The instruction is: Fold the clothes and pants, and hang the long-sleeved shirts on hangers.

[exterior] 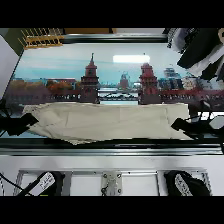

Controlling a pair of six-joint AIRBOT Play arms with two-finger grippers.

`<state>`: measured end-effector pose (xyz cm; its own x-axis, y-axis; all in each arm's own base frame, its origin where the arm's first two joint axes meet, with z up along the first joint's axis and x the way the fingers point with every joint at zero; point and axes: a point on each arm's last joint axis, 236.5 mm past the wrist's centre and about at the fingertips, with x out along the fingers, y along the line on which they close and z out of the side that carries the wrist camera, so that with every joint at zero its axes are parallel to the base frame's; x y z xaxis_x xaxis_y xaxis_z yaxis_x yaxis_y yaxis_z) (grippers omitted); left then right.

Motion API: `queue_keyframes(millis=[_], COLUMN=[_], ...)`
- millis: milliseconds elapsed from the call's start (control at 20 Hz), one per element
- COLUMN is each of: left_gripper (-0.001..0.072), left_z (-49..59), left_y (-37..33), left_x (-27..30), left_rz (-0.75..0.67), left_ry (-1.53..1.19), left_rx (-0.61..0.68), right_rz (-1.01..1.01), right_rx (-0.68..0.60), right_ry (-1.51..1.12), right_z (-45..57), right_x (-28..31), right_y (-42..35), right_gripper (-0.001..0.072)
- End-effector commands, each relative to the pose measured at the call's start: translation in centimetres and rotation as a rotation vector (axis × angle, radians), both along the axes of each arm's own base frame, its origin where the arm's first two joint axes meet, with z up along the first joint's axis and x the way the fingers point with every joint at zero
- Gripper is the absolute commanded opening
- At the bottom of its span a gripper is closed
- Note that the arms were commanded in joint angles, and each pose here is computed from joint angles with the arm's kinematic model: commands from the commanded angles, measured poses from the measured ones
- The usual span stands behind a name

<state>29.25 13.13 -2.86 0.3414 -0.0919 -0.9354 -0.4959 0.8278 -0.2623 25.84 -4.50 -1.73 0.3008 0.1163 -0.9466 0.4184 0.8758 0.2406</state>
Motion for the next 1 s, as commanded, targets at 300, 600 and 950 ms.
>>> queue_keyframes(millis=[300,600,950], left_gripper=[0.0009,0.0008,0.0008], left_z=[7.4,5.7,3.4], left_y=[-18.6,-35.0,-45.0], left_x=[4.0,2.2,2.9], left_rz=[-0.425,-0.838,-1.048], left_ry=[-0.234,-0.166,-0.117], left_rx=[-0.136,-0.203,-0.223], right_rz=[-0.080,0.060,0.139], right_rx=[0.054,0.217,0.453], right_ry=[0.122,0.152,0.062], right_z=[-1.5,-7.9,-10.0], right_x=[-0.7,1.7,5.1], right_y=[-14.4,-15.7,-11.0], right_gripper=[0.0718,0.0718,0.0718])
